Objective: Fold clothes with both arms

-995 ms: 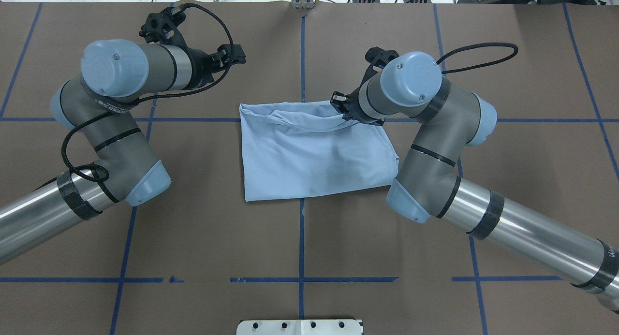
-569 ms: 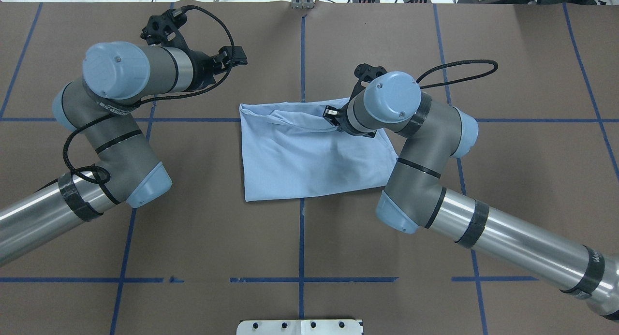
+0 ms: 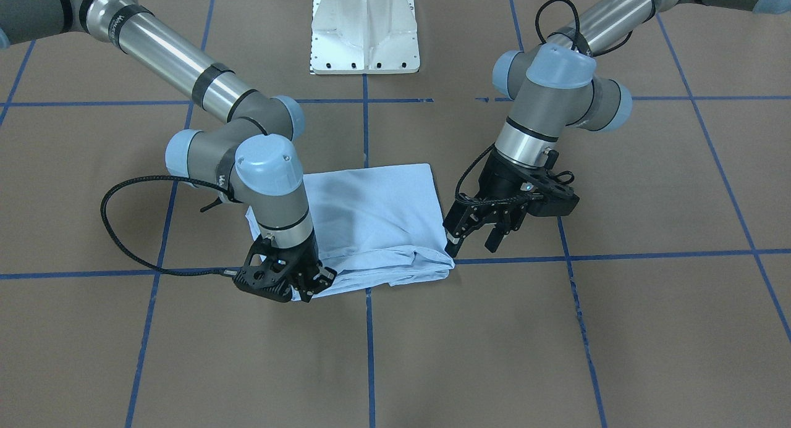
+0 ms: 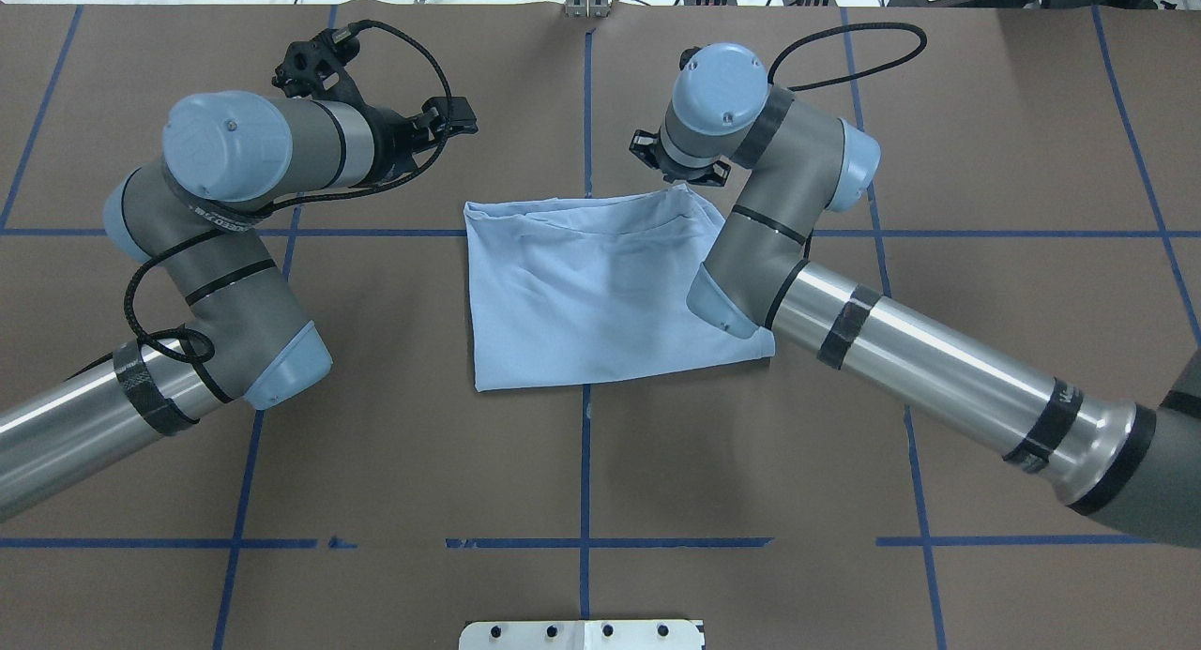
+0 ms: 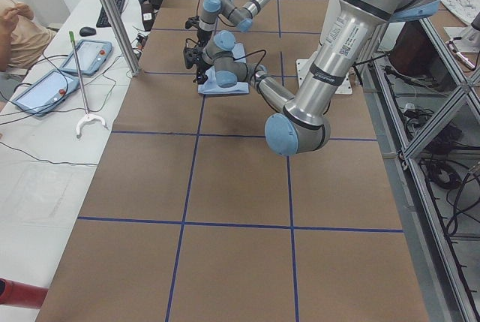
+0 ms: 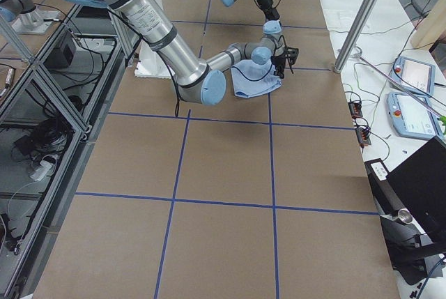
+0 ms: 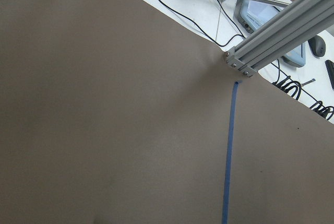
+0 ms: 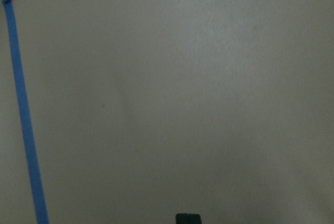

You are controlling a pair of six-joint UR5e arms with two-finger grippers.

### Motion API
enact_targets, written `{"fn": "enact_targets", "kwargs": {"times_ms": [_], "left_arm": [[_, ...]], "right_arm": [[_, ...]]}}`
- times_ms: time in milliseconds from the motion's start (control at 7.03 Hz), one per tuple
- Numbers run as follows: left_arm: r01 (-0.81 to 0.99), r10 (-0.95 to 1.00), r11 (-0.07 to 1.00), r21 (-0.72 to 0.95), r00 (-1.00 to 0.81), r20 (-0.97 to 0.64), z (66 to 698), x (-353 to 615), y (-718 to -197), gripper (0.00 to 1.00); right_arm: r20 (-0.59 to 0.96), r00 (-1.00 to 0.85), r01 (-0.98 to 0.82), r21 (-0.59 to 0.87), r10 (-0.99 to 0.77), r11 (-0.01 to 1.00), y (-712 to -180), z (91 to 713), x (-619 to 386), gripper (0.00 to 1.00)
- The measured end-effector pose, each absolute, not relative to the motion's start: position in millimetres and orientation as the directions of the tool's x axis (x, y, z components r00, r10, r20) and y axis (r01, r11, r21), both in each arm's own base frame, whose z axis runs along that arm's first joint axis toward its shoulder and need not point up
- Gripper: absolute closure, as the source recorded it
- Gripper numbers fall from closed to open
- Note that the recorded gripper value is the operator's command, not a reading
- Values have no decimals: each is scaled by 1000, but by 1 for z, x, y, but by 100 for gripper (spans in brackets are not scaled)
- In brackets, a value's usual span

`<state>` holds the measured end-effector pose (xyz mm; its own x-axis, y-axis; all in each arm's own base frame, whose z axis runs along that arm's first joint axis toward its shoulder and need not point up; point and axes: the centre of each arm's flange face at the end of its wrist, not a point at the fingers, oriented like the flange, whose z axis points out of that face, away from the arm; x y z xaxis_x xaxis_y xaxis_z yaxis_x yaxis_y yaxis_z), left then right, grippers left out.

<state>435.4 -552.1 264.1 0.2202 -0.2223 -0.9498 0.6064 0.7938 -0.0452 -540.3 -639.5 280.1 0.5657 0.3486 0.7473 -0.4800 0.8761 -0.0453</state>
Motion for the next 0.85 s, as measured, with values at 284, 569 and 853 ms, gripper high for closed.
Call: {"fn": "enact_targets", "kwargs": {"times_ms": [284, 569, 853], "left_arm": [[592, -237, 802, -76, 199, -951, 256, 450, -541, 0], [551, -267, 825, -129, 177, -947, 243, 488, -511, 99], [507, -267, 851, -137, 194, -944, 233, 519, -483, 100]], "right_arm": [[758, 549, -471, -69, 353, 880, -682, 282, -500, 100], [780, 515, -453, -104, 356, 885, -705, 275, -454, 100], [795, 500, -437, -111, 344, 893, -703, 285, -421, 100]]}}
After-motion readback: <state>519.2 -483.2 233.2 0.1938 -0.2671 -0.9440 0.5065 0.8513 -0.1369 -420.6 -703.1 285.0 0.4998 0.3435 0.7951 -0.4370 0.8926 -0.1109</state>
